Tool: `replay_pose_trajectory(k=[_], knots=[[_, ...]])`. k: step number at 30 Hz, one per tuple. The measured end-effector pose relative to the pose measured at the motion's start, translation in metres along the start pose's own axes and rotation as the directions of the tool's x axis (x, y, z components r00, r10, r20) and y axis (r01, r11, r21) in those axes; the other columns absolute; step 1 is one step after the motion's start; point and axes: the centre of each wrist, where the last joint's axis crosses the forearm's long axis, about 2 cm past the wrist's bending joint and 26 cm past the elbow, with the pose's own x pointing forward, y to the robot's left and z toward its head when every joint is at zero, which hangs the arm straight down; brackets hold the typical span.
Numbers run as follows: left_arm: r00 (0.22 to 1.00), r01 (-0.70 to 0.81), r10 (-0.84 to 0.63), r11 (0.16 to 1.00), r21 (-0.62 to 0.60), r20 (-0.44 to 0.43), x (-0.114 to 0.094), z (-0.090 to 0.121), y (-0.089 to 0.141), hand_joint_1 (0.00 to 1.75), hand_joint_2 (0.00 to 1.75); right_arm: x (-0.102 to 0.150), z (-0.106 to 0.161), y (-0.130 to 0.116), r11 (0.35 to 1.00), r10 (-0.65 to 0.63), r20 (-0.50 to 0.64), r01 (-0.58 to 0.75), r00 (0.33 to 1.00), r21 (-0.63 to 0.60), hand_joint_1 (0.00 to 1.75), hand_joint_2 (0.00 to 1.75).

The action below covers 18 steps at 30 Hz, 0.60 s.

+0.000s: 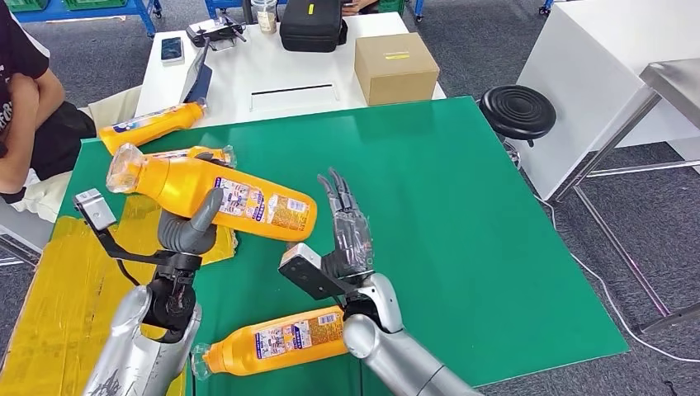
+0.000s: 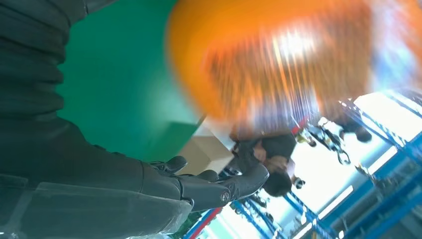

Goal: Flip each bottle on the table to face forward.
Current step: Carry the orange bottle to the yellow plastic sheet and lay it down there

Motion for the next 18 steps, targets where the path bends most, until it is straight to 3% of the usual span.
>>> replay_pose_trajectory(k=[3, 6, 11, 18], knots=[[0.981, 0.181, -0.183, 0.983, 0.033, 0.067, 0.006, -0.001, 0.003, 1.75, 1.75, 0.001, 0.002, -0.015, 0.999, -0.007, 0.015, 0.007, 1.0, -0.047, 0.0, 1.75], [0.888, 0.426, -0.433, 0.901, 0.08, 0.155, 0.015, -0.002, 0.005, 1.75, 1.75, 0.001, 0.003, -0.031, 0.996, 0.004, 0.033, -0.001, 0.999, -0.092, 0.0, 1.75], [0.526, 0.781, -0.811, 0.58, 0.23, 0.257, 0.038, 0.002, 0.012, 1.75, 1.75, -0.005, 0.005, -0.073, 0.986, 0.007, 0.049, 0.002, 0.999, -0.168, 0.0, 1.75], [0.137, 0.899, -0.957, 0.229, 0.374, 0.256, 0.058, 0.014, 0.03, 1.75, 1.75, -0.015, 0.019, -0.121, 0.971, 0.0, 0.048, 0.011, 0.999, -0.237, 0.0, 1.75]])
